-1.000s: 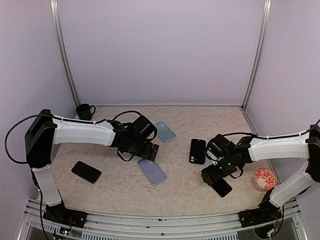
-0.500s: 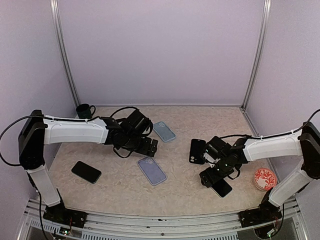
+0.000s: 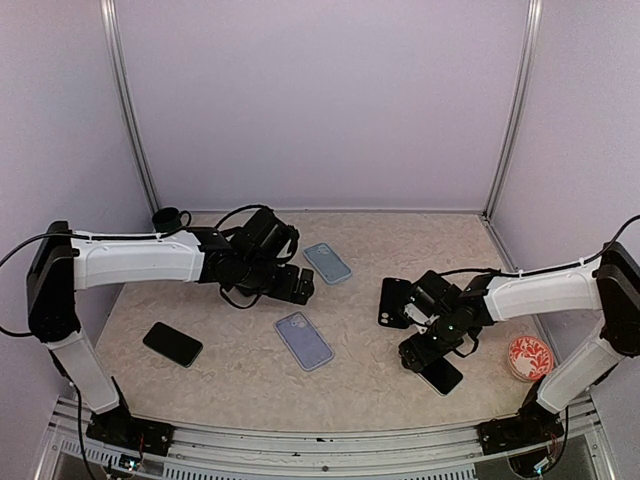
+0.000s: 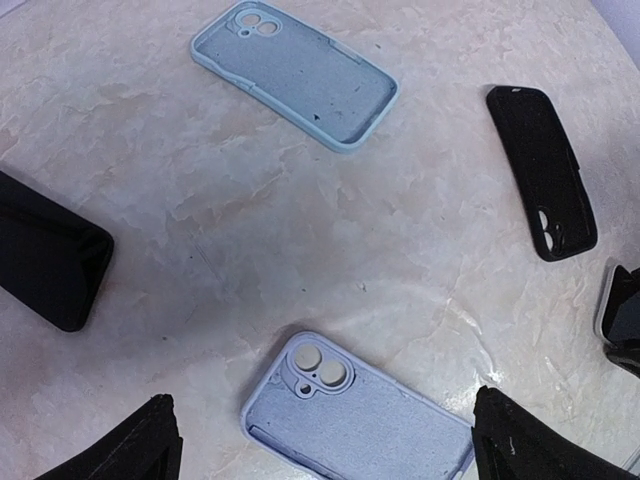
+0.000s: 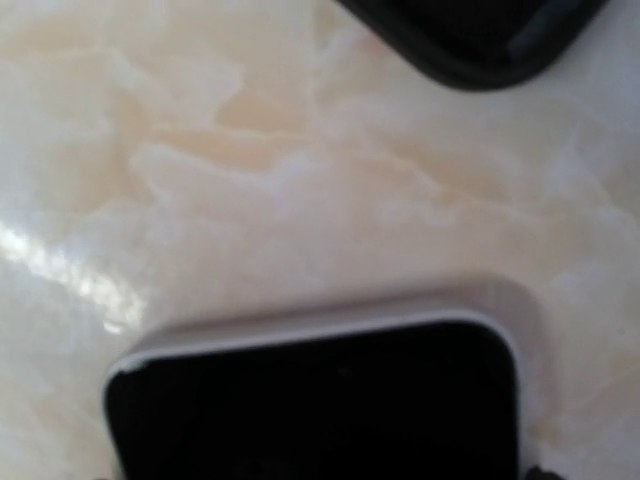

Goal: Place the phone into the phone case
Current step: Pick up the phone at the center of the board.

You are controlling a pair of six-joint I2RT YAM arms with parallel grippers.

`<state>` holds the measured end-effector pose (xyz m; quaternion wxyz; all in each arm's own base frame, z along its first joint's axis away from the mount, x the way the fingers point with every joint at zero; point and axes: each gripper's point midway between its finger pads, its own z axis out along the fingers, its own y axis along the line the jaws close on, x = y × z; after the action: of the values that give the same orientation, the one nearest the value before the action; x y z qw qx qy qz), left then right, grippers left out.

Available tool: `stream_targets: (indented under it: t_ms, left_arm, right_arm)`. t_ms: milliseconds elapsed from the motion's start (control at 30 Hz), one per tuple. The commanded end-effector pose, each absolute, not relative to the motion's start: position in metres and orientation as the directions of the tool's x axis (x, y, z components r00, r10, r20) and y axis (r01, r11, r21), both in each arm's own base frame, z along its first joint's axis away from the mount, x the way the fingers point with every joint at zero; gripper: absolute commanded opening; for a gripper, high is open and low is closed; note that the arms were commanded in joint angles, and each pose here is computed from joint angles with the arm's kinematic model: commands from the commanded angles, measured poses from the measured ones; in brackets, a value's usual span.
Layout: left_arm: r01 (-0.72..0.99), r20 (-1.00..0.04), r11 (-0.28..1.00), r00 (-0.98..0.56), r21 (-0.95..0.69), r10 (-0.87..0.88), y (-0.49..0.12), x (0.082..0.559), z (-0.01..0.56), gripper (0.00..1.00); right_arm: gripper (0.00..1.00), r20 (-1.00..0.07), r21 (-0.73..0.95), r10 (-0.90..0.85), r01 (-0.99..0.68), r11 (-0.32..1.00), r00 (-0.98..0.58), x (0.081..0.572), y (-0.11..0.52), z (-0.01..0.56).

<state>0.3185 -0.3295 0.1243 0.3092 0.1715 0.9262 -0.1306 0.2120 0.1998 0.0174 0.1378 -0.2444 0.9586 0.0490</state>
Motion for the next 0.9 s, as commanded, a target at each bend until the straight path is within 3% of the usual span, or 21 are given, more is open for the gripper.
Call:
stream_targets:
  t_ms: [0, 267, 633, 867]
  left_arm:
    - [0.399, -0.645, 0.898, -0.739, -0.187, 0.194, -0.330, 0.322, 0.143, 0.99]
    - [0.391, -0.644, 0.895, -0.746, -0.213, 0.173, -0.330, 0.321, 0.147, 0.99]
    - [0.332, -0.579, 0.900, -0.807, -0.283, 0.116, -0.326, 0.324, 0.128, 0.99]
    - [0.379, -0.560, 0.846, -0.820, -0.375, 0.119, -0.341, 0.312, 0.126, 0.99]
  right_arm:
    - [0.86, -0.252, 0.023, -0.456, -0.476, 0.879, -0.853, 0.211, 0.198, 0.008]
    - [0.65, -0.298, 0.019, -0.461, -0.488, 0.872, -0.836, 0.218, 0.206, 0.020]
    - [0.67, -0.440, -0.067, -0.574, -0.612, 0.788, -0.691, 0.235, 0.269, 0.038]
    - [0.66, -0.591, -0.074, -0.553, -0.644, 0.762, -0.587, 0.252, 0.304, 0.066]
